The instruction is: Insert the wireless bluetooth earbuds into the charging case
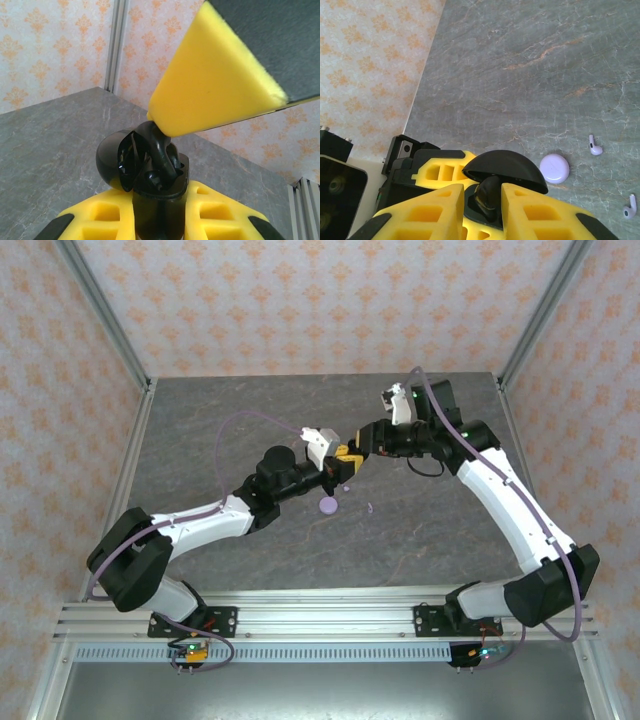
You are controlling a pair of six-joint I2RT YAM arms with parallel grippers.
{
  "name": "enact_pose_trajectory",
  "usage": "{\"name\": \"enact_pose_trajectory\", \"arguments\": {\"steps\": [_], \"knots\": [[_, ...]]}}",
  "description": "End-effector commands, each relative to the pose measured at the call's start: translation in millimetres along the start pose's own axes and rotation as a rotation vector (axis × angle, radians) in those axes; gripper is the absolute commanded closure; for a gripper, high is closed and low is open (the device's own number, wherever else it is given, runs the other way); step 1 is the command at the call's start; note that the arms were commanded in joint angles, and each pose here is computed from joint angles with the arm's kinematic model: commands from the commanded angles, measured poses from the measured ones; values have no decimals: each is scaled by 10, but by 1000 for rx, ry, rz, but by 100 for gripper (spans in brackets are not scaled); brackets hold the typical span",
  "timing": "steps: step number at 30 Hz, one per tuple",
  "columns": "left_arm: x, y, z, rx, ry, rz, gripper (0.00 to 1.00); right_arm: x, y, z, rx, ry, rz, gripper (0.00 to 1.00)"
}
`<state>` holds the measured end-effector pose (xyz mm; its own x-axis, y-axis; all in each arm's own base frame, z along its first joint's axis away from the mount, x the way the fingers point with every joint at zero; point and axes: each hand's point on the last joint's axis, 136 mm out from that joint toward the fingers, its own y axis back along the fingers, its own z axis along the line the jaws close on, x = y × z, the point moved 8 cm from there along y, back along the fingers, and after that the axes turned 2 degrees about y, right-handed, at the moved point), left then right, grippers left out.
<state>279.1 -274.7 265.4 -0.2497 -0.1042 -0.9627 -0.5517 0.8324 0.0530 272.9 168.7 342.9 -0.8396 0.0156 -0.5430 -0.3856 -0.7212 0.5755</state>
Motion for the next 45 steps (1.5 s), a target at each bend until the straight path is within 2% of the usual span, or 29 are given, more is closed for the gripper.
{"name": "enact_pose_trajectory", "arguments": {"steps": [1, 13, 21, 25, 38, 45], "knots": [[-145, 48, -121, 40, -43, -29, 93, -59, 78, 72, 9, 38, -21, 74], [-179, 40, -145, 42, -67, -12, 93, -18, 84, -2, 90, 41, 17, 76], [-191, 43, -162, 52, -74, -12, 93, -21, 58, 4, 93, 48, 39, 76], [-206, 45, -174, 60, -77, -10, 93, 32, -11, 73, 110, 92, 83, 76], [-231, 77, -181, 49, -85, 0, 94, 78, -95, 58, 191, 121, 140, 82], [-250, 80, -192, 54, -89, 6, 94, 137, -68, 107, 177, 155, 176, 81]]}}
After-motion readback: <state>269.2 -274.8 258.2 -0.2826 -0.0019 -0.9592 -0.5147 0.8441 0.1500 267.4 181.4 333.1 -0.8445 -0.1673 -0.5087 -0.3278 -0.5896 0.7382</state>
